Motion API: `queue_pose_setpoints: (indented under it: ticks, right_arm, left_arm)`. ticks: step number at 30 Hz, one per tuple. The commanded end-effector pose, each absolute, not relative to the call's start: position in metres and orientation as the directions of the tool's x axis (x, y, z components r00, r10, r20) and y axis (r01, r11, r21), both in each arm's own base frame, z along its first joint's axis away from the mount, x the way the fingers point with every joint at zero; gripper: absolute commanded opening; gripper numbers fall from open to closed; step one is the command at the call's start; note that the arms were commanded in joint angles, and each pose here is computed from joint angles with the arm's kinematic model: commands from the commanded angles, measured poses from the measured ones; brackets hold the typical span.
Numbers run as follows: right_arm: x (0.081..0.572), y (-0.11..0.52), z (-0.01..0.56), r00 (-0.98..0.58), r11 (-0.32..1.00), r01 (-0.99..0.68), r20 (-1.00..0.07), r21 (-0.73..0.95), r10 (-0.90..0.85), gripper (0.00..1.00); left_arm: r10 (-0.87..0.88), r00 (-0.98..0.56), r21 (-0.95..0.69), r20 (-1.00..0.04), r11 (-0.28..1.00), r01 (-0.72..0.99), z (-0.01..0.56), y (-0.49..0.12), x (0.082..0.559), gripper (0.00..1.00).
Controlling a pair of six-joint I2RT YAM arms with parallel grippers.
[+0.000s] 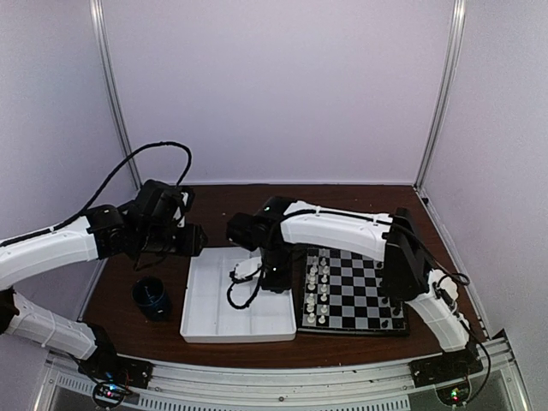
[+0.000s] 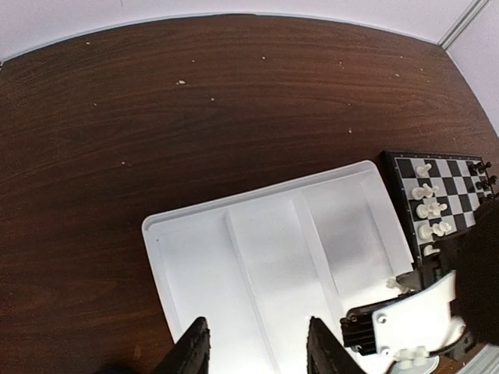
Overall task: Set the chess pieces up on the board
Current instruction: Pick up the rook from the storage box, then pass from the right arm to the left
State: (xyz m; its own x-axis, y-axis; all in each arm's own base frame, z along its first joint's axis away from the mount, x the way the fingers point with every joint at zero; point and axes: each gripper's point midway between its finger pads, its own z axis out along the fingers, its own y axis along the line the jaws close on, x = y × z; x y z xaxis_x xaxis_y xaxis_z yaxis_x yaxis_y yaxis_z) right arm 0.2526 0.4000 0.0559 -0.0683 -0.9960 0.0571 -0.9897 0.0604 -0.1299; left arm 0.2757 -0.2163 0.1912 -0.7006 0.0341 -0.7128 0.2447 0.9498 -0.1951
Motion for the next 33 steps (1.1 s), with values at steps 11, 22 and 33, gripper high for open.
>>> queue_pose_setpoints:
  ticks: [11,22,33]
  right_arm:
    - [0.237,0.412,0.231,-0.072,0.03,-0.997,-0.63,0.077,-0.773,0.08]
    - [0.239,0.407,0.233,-0.078,0.038,-0.996,-0.639,0.076,-0.765,0.08]
    - [0.25,0.409,0.237,-0.105,0.077,-0.994,-0.647,0.071,-0.755,0.08]
  left_arm:
    - [-0.216,-0.711,-0.702,-0.669,0.499,0.509,0.268,-0.325,0.276,0.47]
    - [-0.219,-0.854,-0.877,-0.471,0.221,0.427,0.27,-0.364,0.262,0.41]
    - [-0.161,-0.909,-0.905,-0.384,0.263,0.335,0.253,-0.374,0.252,0.37]
